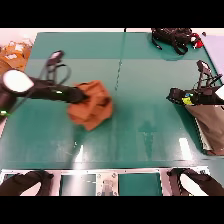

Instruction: Fold the shirts.

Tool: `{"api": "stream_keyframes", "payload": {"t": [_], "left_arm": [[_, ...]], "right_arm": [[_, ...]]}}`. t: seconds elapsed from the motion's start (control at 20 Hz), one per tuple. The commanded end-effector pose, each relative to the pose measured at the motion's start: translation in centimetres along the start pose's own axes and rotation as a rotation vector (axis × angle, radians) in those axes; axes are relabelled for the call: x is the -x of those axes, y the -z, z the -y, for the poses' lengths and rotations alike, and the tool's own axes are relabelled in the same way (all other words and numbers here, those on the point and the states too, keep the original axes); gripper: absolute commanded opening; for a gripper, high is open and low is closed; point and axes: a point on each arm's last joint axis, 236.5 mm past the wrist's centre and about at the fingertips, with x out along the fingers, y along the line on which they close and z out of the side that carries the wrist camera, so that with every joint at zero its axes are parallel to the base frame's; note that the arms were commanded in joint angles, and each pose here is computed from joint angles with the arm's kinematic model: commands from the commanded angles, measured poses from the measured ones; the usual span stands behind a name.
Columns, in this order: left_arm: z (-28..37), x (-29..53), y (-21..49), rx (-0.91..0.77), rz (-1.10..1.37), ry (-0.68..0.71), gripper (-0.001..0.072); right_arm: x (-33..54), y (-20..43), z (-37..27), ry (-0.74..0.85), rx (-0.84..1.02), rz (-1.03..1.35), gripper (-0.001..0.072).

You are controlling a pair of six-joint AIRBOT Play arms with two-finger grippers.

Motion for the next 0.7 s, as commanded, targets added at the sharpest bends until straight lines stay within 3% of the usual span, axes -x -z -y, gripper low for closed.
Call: {"api": "stream_keyframes", "payload": {"t": [0.0, 0.05, 0.1, 0.15, 0.3, 0.45, 0.65], "left_arm": [[6.2, -5.2, 0.3, -0.036, -0.005, 0.128, 0.0028], [5.9, -7.0, 1.3, -0.026, -0.051, 0.122, 0.0238], [5.3, -8.6, 2.2, -0.006, -0.092, 0.116, 0.0612], [4.6, -9.9, 3.0, 0.026, -0.127, 0.107, 0.0706], [2.5, -10.4, 2.6, 0.061, -0.13, 0.078, 0.0717], [-1.3, -8.9, 1.6, 0.138, -0.129, 0.04, 0.0717], [-4.9, -8.2, -0.4, 0.147, -0.055, -0.01, 0.0716]], "right_arm": [[0.5, 0.1, 1.2, 0.017, -0.033, -0.016, 0.0122], [0.5, 0.1, 1.2, 0.017, -0.033, -0.017, 0.0142], [0.5, 0.2, 1.2, 0.016, -0.033, -0.019, 0.0227], [0.5, 0.4, 1.2, 0.017, -0.033, -0.028, 0.0325], [0.4, 1.9, 1.3, 0.021, -0.035, -0.088, 0.043], [-1.2, 5.2, 1.6, 0.018, -0.051, -0.179, 0.0431], [-5.8, 10.9, -1.9, -0.143, -0.136, -0.245, 0.0431]]}}
